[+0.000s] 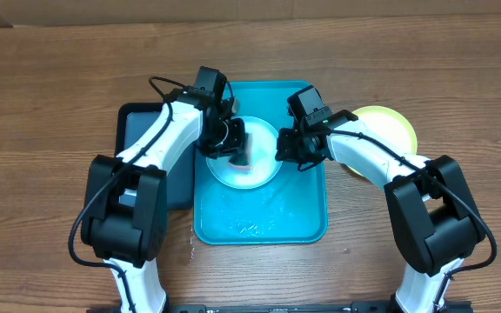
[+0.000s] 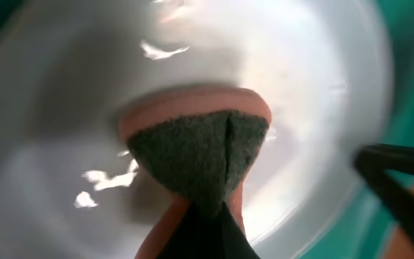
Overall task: Clean dirty plates on tray and stack at the side
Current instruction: 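Continue rubbing the sponge around the white plate with the left gripper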
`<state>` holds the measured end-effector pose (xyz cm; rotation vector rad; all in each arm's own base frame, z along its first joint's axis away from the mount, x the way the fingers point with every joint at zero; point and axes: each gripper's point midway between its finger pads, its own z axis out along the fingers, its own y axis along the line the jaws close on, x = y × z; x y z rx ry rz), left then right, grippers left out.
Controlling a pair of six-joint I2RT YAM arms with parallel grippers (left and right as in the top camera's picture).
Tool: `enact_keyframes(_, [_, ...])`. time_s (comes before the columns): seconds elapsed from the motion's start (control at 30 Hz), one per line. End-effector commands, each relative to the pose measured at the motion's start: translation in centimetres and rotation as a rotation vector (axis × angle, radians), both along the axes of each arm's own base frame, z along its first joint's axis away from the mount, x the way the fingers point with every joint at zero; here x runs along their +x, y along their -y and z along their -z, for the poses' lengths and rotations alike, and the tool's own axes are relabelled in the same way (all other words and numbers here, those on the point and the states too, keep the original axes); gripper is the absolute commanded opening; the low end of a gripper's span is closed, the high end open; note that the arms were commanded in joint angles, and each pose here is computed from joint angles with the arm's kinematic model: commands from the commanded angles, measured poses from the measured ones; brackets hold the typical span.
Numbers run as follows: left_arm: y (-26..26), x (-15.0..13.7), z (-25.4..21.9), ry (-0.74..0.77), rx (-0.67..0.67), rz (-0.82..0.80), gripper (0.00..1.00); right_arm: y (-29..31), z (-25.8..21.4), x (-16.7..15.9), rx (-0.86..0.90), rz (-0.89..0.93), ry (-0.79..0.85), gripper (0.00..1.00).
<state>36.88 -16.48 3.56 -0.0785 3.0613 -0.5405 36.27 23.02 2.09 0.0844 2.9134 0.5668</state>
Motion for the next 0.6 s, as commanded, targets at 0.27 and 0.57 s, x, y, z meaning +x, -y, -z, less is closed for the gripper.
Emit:
enact_keyframes(0.27, [-6.3,-0.3,0.7,0.036,0.325,-0.087,0.04,-0.5,-0.7,0.0,0.02,-0.01,0.016,0.04])
enact_keyframes(0.57, [-2.5,-1.7,3.8,0.017,0.083,-0.07,0.04,-0.8,-0.7,-0.2,0.021,-0.017,0.017,0.04])
